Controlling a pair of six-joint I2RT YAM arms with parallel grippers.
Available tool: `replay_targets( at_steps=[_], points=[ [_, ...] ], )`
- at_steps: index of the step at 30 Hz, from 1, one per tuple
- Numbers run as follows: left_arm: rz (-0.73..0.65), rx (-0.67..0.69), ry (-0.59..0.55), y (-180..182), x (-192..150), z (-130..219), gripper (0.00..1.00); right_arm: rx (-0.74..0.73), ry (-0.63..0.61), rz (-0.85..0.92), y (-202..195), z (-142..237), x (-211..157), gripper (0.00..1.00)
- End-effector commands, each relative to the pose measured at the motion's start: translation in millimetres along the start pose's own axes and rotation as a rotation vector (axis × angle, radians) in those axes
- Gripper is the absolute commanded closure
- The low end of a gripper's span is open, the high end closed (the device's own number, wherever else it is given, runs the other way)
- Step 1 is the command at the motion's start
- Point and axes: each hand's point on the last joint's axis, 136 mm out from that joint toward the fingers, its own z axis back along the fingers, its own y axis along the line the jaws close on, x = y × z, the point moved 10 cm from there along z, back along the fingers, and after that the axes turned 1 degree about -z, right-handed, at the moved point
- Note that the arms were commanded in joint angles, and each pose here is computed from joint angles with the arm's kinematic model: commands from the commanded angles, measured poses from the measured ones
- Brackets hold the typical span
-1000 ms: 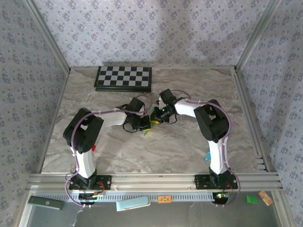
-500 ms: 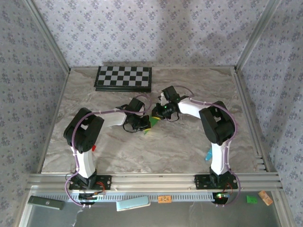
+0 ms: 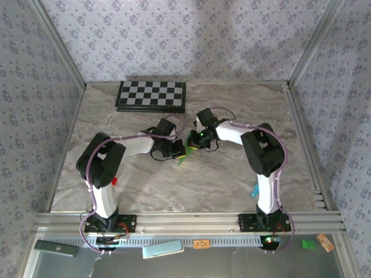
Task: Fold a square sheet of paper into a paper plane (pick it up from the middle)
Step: Fold the wing for the fifth time at the center of the table.
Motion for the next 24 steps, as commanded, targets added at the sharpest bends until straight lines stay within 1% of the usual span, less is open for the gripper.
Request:
replay_targets(
  at_steps=[1, 6, 9, 11, 15, 20, 24],
  points=[
    [0.019, -0.002, -0.019, 1.6, 1.9, 4.6, 0.92, -0.033, 0.022, 0.005, -4.2, -2.4, -3.0, 0.87],
    [0.049, 0.039, 0.005, 11.3, 0.5, -4.5, 0.94, -0.014, 0.017, 0.018, 0.7, 2.7, -1.9, 0.87],
    [0.059, 0.055, 0.021, 15.0, -0.1, -8.7, 0.95, -0.005, -0.006, 0.038, 7.3, 14.1, -0.8, 0.87],
    [0.064, 0.063, 0.029, 17.0, -0.8, -10.3, 0.96, -0.025, -0.034, 0.062, 11.7, 25.3, -0.7, 0.84],
    [0.064, 0.071, 0.043, 18.0, -1.9, -12.4, 0.96, -0.136, -0.082, 0.083, 9.6, 41.8, -2.7, 0.73],
    [0.067, 0.076, 0.049, 18.7, -1.9, -13.3, 0.96, -0.312, -0.126, 0.08, -3.1, 50.1, -4.5, 0.54],
    [0.066, 0.076, 0.052, 18.7, -2.0, -12.7, 0.96, -0.354, -0.128, 0.1, -2.5, 48.5, 0.3, 0.43]
  ],
)
